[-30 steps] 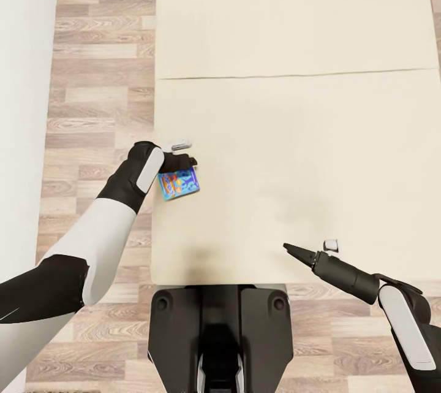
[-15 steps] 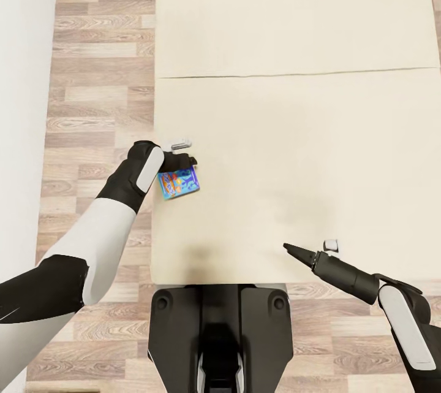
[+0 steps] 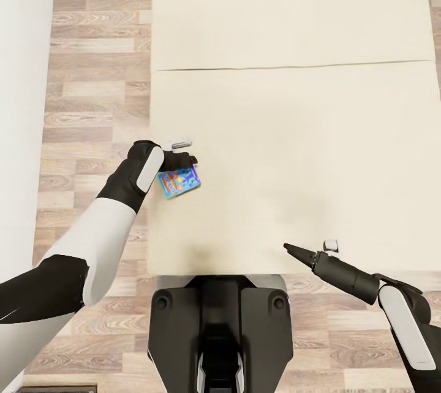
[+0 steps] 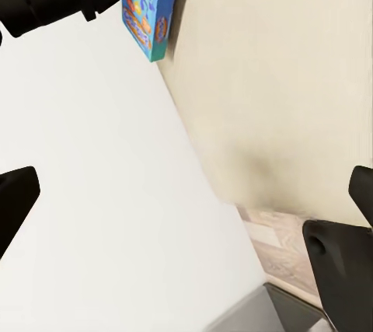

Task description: Put all the toys in the child's room - the three board games (two on the bed and one on the table), the two jigsaw puzzles on the table, and the tennis ball on the table - inside the toy box on the table in the child's room.

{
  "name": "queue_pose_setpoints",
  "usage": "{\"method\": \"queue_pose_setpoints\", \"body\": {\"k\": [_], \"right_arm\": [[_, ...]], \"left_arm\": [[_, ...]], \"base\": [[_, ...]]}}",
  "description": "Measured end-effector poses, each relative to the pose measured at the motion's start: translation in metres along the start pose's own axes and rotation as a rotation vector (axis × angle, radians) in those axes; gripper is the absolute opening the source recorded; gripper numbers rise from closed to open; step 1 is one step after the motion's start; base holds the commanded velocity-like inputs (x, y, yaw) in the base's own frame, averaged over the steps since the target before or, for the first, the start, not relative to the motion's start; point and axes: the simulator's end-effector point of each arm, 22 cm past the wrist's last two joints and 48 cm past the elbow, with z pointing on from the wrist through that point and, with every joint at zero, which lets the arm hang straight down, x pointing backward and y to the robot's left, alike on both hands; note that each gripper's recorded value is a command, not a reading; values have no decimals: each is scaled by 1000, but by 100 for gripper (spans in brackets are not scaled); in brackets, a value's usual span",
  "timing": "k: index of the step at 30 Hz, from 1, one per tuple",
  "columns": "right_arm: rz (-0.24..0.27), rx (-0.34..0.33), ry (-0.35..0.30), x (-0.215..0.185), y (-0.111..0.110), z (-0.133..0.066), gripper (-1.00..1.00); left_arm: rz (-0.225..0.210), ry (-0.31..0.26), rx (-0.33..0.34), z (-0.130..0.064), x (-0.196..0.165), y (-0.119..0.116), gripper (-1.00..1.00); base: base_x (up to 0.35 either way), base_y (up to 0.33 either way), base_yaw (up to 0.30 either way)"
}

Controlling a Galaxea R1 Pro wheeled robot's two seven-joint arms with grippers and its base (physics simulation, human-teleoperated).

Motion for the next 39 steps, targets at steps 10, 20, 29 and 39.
{"method": "queue_pose_setpoints", "body": {"k": [10,20,29,39], "right_arm": [[0,0,0,0,0,0,100],[-1,-1,-1,0,0,0,100],[0,0,-1,0,0,0,100],[0,-1,-2,0,0,0,100]], "left_arm": [[1,0,-1,1,0,0,100],[0,-1,0,1,1,0,100],[9,-1,-11,1,1,2,100],[10,-1,-11,1,1,1,100]], "base": [[-126,-79,0],[-116,-79,0],[-117,-128,0],[-85,-108,0]]}}
